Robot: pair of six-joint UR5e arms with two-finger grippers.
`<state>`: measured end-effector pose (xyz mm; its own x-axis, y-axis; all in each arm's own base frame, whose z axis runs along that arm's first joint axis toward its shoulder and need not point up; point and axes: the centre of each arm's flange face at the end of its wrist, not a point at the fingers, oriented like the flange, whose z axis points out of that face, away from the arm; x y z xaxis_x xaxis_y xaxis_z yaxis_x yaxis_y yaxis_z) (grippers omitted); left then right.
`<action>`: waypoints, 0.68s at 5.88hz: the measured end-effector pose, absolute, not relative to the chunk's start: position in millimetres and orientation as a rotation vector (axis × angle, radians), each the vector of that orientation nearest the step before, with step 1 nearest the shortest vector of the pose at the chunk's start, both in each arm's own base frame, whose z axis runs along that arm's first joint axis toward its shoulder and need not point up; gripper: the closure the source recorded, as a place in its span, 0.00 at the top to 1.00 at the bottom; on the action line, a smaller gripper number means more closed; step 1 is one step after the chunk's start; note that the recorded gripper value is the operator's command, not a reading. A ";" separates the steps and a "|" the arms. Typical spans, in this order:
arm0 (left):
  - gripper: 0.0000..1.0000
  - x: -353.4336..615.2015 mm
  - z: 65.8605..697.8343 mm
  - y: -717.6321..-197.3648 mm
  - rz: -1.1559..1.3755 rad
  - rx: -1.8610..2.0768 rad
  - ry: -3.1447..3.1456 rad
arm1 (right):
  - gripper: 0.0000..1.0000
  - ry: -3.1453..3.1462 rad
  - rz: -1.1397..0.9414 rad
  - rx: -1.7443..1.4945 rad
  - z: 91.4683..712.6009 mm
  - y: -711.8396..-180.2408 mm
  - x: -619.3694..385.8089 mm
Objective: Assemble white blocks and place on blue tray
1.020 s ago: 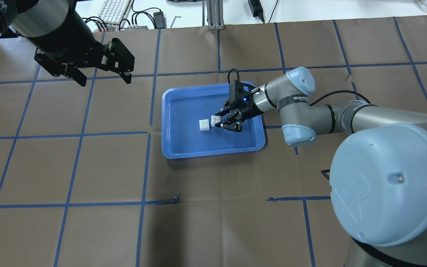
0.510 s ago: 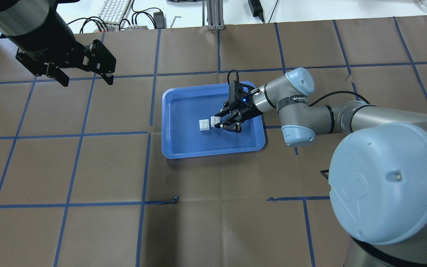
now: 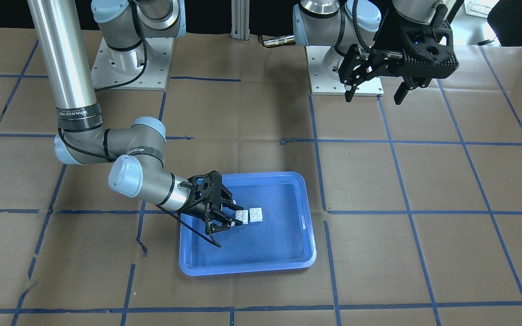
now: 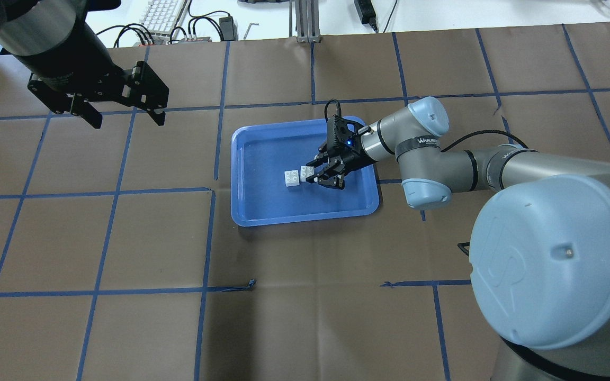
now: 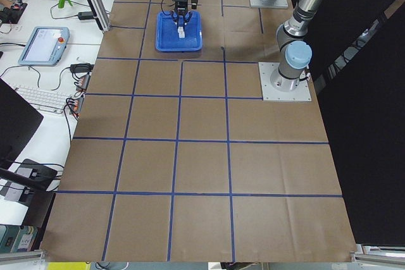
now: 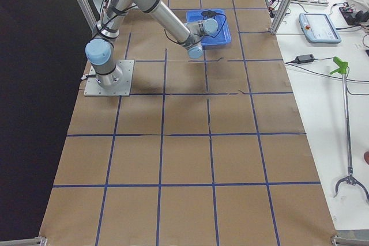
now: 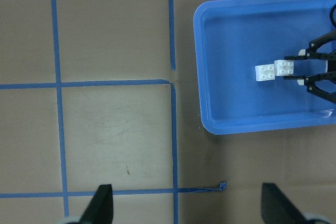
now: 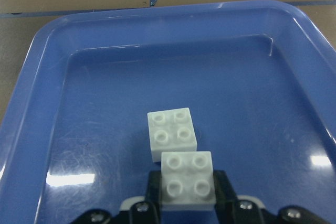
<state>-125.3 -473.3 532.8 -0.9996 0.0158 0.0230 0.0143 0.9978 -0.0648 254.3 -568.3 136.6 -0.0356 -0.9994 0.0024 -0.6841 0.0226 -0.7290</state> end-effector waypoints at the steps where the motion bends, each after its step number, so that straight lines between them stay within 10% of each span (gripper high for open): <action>1: 1.00 -125.6 532.6 -473.6 0.103 -0.022 -3.116 | 0.25 1.771 -0.769 -1.717 136.7 -567.5 256.3; 4: 1.00 -125.7 532.7 -473.5 0.106 -0.022 -3.116 | 0.25 1.764 -0.763 -1.724 135.7 -565.3 260.9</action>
<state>-125.7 -473.5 532.7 -0.9996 0.0147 0.0234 0.0131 0.9976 -0.0680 260.9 -565.3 135.7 -0.0238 -0.9997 0.0017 -0.6858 0.0151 -0.7276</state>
